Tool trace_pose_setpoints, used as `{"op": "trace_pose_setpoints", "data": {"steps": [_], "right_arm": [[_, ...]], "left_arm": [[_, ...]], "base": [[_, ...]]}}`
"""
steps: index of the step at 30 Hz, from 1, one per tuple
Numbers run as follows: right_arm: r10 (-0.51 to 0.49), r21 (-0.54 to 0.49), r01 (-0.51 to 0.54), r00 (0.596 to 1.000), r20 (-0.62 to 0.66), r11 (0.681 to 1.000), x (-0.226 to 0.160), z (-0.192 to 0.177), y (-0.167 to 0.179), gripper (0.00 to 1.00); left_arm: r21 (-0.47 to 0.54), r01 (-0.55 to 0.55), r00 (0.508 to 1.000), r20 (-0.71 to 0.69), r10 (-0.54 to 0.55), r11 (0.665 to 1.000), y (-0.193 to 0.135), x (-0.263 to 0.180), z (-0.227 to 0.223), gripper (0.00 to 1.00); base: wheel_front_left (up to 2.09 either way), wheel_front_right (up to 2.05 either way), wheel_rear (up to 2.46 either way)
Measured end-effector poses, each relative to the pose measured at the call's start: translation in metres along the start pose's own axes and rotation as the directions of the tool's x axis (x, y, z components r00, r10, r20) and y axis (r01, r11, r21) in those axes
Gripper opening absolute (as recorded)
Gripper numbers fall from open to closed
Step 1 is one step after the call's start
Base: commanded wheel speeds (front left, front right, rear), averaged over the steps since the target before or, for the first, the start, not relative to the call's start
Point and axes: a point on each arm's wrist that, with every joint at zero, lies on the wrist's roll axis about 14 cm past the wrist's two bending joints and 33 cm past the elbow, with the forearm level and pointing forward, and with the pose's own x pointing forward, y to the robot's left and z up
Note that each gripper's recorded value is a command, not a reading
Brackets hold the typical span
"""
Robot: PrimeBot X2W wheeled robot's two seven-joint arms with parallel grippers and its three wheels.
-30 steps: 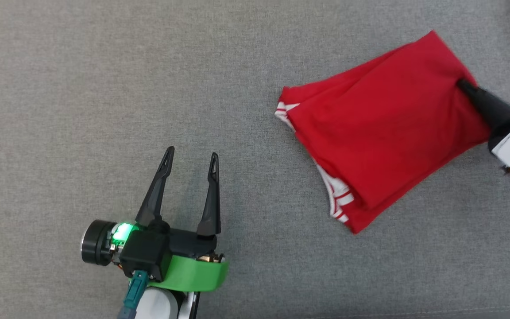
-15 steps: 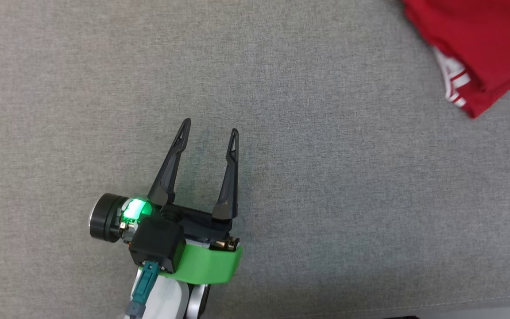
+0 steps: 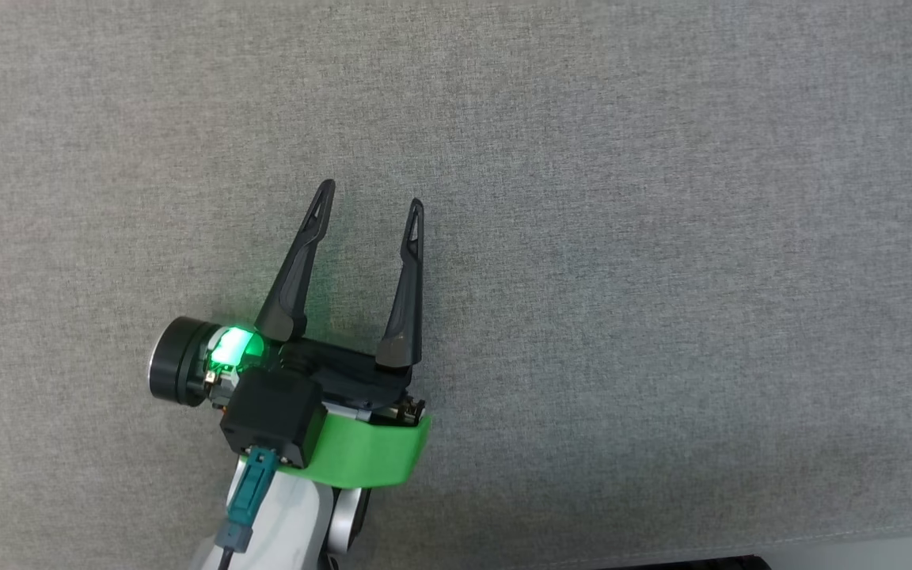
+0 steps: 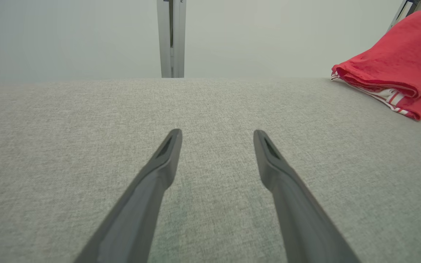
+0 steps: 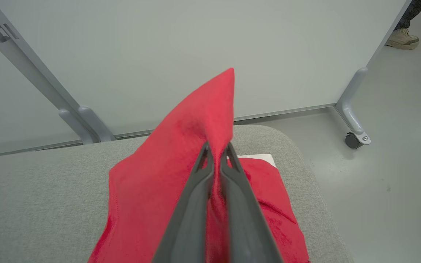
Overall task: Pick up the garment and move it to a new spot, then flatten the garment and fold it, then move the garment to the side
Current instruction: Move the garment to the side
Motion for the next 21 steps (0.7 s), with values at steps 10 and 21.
{"op": "trace_pose_setpoints", "data": {"steps": [10,21], "right_arm": [[-0.179,-0.154,0.187,0.982,0.060,0.970,0.004,-0.007,-0.055,1.00],[0.065,-0.199,-0.037,0.988,0.140,0.979,0.015,-0.046,0.049,1.00]], "left_arm": [[0.012,-0.014,1.000,-0.005,0.014,1.000,0.009,0.003,-0.004,1.00],[0.047,-0.047,0.998,0.049,0.045,0.998,0.012,-0.007,0.027,1.00]], "base": [[0.00,0.00,0.00],[0.00,0.00,0.00]]}}
